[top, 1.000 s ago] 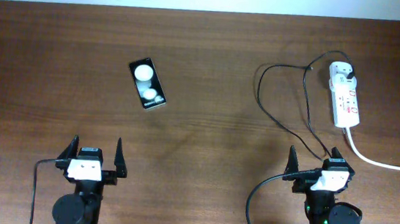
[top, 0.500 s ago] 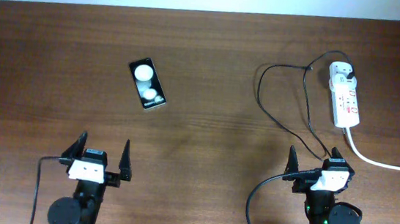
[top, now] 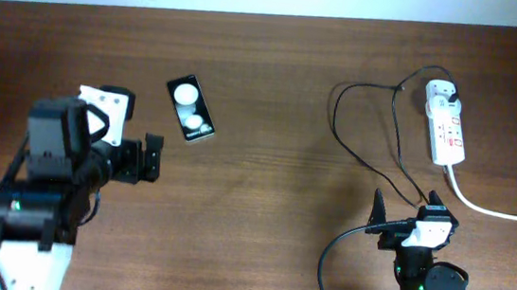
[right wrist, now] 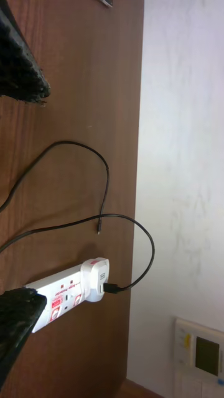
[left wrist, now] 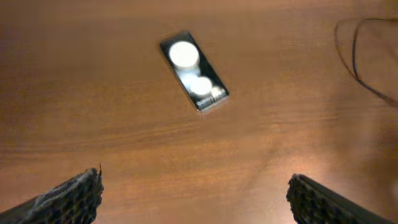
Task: Plug charger to phone and switch on socket
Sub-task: 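Move left gripper over the black phone and grasp it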
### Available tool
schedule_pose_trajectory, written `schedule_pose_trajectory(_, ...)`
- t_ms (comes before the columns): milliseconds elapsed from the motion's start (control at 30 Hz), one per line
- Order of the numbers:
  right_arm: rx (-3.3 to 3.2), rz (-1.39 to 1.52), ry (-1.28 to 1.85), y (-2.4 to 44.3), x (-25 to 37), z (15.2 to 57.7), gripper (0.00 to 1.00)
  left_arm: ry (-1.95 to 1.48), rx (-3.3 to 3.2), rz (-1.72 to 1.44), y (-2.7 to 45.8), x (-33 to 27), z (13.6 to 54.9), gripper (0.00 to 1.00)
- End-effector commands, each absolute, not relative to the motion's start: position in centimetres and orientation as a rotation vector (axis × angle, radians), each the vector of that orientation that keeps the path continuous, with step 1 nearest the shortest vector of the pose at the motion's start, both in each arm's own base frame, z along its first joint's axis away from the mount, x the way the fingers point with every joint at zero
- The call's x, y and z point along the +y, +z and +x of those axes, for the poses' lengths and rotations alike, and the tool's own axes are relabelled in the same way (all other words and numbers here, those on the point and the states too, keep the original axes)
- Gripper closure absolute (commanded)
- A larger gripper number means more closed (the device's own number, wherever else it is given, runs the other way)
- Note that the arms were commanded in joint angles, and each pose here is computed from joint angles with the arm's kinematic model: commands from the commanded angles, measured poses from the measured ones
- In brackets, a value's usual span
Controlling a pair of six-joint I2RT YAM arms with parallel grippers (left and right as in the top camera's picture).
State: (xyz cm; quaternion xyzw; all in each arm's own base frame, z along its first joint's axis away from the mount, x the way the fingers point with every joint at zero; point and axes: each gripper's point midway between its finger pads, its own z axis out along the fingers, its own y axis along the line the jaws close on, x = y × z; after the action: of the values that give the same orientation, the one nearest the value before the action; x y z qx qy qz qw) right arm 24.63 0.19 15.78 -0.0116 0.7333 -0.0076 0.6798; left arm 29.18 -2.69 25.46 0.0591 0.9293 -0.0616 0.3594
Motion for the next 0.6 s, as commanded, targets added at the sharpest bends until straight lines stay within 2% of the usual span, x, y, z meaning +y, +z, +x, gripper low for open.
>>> schedule_pose_trajectory(0, 1.652, -0.02, -0.017, 15.5, 0.1, 24.6, 0.01, -0.411, 2.49, 0.21, 24.0, -5.7, 29.6, 0.01)
schedule_pose_trajectory(67, 1.652, -0.02, -0.018, 15.5, 0.1, 24.6, 0.01, -0.441, 2.583, 0.062, 22.1, -5.5, 30.0, 0.01)
schedule_pose_trajectory(200, 1.652, -0.02, -0.018, 15.5, 0.1, 24.6, 0.01, -0.226, 2.666, -0.383, 19.4, -2.2, 31.2, 0.01)
schedule_pose_trajectory(300, 1.653, -0.02, -0.017, 15.5, 0.1, 24.6, 0.01, -0.096, 2.644, -0.464, 20.1, -3.2, 33.7, 0.01)
schedule_pose_trajectory(400, 1.652, -0.02, -0.017, 15.5, 0.1, 24.6, 0.02, -0.11, 2.668, -0.495, 20.3, -6.0, 38.1, 0.01)
schedule_pose_trajectory(433, 1.652, -0.02, -0.017, 15.5, 0.1, 24.6, 0.01, -0.104, 2.666, -0.545, 19.6, -6.7, 40.6, 0.01)
schedule_pose_trajectory(567, 1.653, -0.02, -0.017, 15.5, 0.1, 24.6, 0.01, -0.047, 2.743, -0.588, 14.5, -7.0, 43.3, 0.01)
